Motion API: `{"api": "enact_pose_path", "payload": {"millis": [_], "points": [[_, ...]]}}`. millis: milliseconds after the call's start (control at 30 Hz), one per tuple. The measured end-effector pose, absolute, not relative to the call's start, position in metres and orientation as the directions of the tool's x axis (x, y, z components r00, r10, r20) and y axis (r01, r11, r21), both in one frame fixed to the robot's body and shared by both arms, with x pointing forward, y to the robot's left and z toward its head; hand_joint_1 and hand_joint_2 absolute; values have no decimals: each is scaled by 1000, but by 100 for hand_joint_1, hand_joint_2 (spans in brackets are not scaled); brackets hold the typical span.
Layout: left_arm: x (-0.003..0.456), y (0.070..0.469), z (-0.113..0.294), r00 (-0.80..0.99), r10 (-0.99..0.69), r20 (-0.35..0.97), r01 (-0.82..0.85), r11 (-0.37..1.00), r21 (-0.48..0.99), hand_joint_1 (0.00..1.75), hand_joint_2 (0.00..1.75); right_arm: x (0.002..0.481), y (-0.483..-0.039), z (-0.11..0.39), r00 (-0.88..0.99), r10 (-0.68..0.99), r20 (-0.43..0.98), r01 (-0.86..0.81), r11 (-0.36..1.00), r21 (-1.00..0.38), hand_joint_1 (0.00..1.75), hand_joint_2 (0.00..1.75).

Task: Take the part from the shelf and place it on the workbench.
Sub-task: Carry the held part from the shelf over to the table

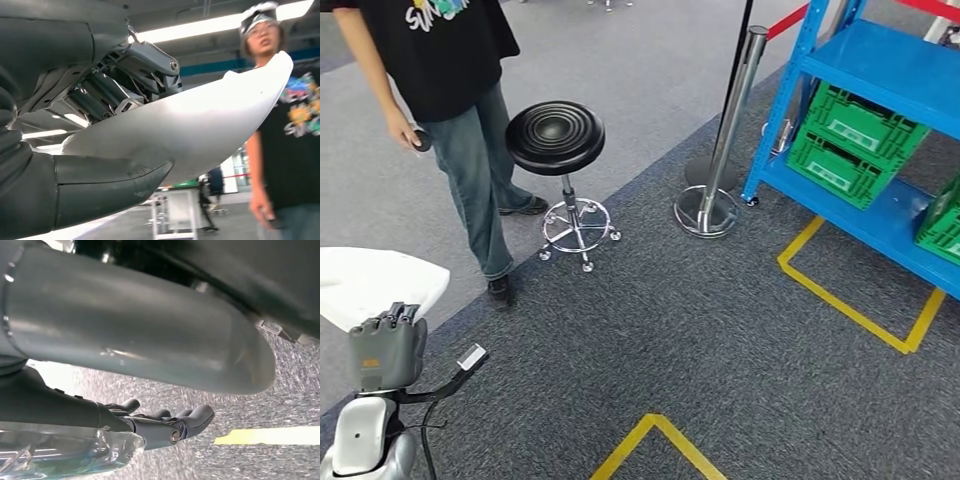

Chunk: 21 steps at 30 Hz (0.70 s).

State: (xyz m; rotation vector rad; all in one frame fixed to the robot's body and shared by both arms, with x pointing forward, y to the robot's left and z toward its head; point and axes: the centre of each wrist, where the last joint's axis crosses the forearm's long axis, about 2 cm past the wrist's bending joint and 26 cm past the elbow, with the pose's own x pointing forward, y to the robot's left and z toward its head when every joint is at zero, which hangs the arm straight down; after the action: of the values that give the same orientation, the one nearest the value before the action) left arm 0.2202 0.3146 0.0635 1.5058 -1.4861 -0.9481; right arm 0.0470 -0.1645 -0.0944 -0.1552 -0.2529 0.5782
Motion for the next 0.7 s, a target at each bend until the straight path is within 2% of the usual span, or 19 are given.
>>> {"api": "enact_pose_path", "payload": {"millis": [700], "points": [[213, 347, 66, 75, -997, -11, -409, -40, 912, 175, 175, 49, -165, -94, 786, 590, 185, -555, 805, -210, 0, 0]]}}
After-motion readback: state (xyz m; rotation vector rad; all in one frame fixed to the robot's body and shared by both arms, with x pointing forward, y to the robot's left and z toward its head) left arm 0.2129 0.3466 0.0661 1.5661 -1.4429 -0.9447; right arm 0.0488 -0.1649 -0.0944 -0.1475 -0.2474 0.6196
